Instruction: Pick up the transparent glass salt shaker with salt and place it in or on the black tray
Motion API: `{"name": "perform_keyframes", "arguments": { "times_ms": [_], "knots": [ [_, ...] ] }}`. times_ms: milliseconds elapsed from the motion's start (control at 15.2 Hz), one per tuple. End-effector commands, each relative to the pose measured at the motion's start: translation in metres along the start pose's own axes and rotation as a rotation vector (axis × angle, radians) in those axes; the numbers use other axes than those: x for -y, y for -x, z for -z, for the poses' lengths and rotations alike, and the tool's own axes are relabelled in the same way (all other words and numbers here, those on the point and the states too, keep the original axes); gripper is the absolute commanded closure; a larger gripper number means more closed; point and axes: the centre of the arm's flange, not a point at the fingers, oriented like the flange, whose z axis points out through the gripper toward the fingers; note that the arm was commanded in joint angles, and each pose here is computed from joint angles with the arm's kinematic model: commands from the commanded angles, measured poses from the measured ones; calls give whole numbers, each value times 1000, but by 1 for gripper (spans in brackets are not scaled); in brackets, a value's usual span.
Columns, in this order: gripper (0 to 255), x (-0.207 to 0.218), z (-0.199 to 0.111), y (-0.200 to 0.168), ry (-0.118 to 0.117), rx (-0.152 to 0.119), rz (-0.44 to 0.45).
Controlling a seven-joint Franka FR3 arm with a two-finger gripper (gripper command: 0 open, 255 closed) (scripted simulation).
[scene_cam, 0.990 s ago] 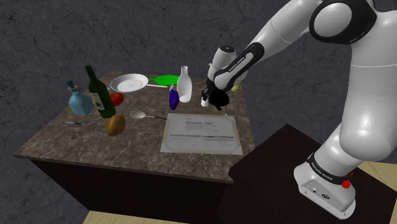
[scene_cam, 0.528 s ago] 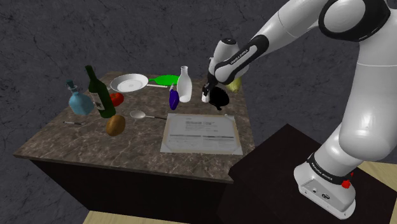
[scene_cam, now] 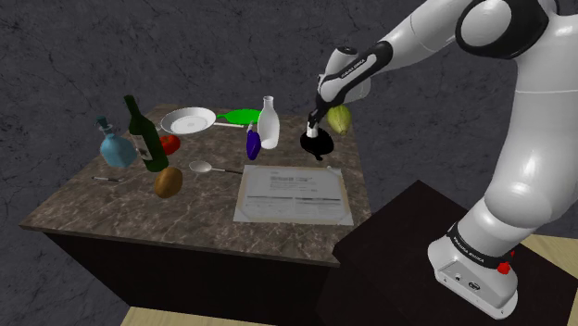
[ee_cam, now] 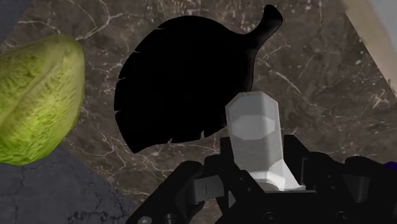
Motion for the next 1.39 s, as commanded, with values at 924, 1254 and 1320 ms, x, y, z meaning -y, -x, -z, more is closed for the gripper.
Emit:
{"name": "perform_keyframes", "arguments": {
  "times_ms": [924, 1254, 1320],
  "knots": [
    [255, -76, -51, 9, -1, 0, 2],
    [255, -74, -76, 16, -1, 0, 2],
    [255, -74, -81, 18, -1, 0, 2]
  ]
}}
